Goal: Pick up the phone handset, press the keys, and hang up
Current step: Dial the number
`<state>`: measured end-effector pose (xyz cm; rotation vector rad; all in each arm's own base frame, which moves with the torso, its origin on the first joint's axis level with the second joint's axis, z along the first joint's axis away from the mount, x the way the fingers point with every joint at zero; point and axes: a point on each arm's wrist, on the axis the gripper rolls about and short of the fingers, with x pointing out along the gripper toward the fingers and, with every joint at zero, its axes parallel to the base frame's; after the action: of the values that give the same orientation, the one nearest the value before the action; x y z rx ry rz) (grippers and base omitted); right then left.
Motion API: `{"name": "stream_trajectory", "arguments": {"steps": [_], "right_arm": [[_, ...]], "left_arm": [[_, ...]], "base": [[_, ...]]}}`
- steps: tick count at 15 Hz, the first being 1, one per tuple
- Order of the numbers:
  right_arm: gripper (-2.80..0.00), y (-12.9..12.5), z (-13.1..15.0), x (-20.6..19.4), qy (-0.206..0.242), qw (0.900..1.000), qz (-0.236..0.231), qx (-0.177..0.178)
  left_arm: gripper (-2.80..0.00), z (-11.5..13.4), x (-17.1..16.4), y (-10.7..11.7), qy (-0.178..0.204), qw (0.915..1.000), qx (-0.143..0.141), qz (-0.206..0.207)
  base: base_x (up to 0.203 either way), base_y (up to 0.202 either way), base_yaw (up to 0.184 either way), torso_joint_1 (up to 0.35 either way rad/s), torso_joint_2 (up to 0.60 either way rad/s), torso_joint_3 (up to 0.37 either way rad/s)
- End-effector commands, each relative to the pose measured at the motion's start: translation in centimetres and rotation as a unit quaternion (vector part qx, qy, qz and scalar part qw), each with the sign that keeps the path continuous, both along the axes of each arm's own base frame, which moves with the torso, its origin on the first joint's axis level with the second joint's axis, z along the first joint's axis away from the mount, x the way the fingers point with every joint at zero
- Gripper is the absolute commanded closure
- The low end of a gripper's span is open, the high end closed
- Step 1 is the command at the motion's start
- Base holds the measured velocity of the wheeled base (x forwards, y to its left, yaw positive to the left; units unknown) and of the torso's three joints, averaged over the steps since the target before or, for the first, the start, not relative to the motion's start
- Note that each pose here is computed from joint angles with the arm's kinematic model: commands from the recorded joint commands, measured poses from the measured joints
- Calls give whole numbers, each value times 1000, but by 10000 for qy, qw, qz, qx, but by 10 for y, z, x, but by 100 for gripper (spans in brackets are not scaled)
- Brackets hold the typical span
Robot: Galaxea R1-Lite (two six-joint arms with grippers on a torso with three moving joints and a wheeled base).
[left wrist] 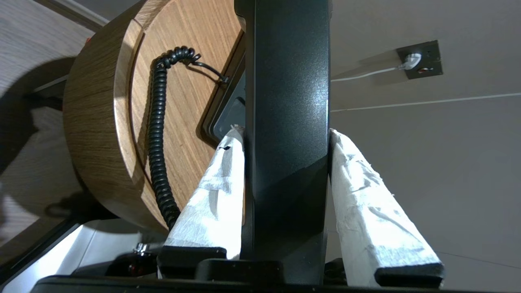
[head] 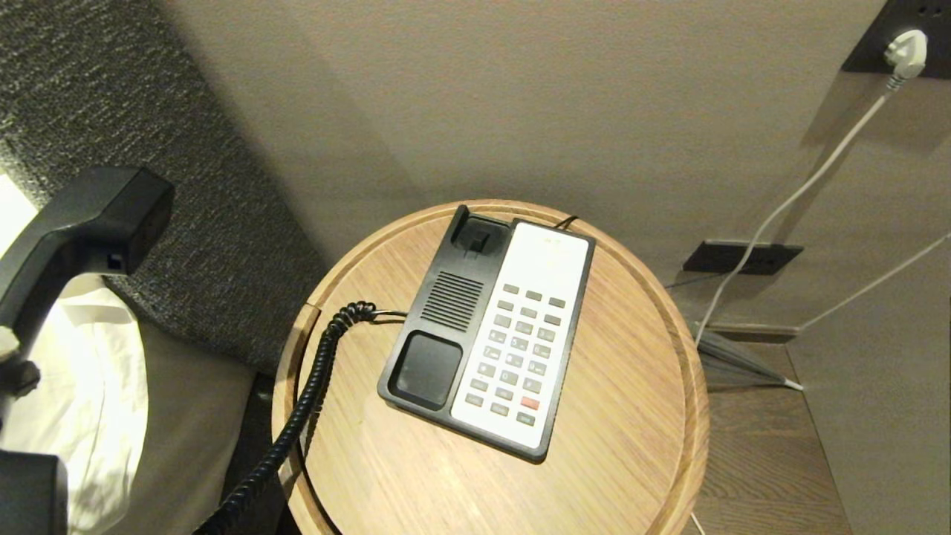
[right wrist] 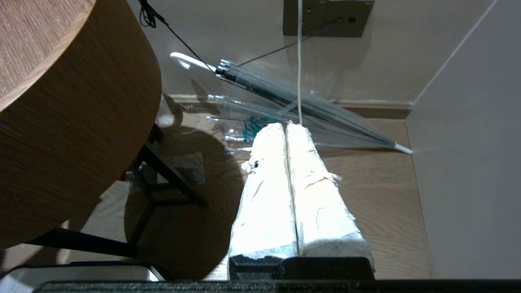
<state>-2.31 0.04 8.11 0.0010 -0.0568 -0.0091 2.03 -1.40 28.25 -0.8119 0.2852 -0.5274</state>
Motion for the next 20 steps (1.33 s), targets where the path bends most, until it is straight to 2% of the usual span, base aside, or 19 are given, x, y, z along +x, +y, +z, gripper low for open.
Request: {"name": "stream_trajectory", "arguments": {"steps": [1,3,6,8,9,11,13,15,17,20], "right_arm": [[0,0,14,-5,-150,9999,7,25],[0,1,56,-30,-433,9990,137,55],[0,4,107,-79,-701,9958,587,71],[0,4,139,-73,-645,9950,717,244],[0,4,160,-54,-394,9956,771,370],[0,4,194,8,485,9935,840,595],[0,3,206,78,1379,9836,864,781],[0,7,205,138,1981,9715,995,836],[0,32,199,183,2318,9611,1334,682],[0,90,198,206,2381,9510,1938,367]], "left_arm": [[0,3,-1,1,-13,10000,-58,18],[0,3,2,-2,18,10000,-26,55],[0,6,2,-3,-149,9997,-209,-24],[0,7,2,-4,-189,9993,-261,-164],[0,7,2,-4,-211,9991,-293,-228],[0,3,2,-4,-187,9989,-281,-320],[0,-5,2,-4,-103,9992,-201,-342],[0,-12,2,-4,-47,9993,-153,-341],[0,-15,-1,-2,-47,9988,-170,-456],[0,-19,-1,-1,-60,9988,-209,-427]], "base": [[0,0,0,0,0,0],[0,0,0,0,0,0],[0,0,0,0,0,0],[0,0,0,0,0,0],[0,0,0,0,0,0],[0,0,0,0,0,0],[0,0,0,0,0,0],[0,0,0,0,0,0],[0,0,0,0,0,0],[0,0,0,0,0,0]]}}
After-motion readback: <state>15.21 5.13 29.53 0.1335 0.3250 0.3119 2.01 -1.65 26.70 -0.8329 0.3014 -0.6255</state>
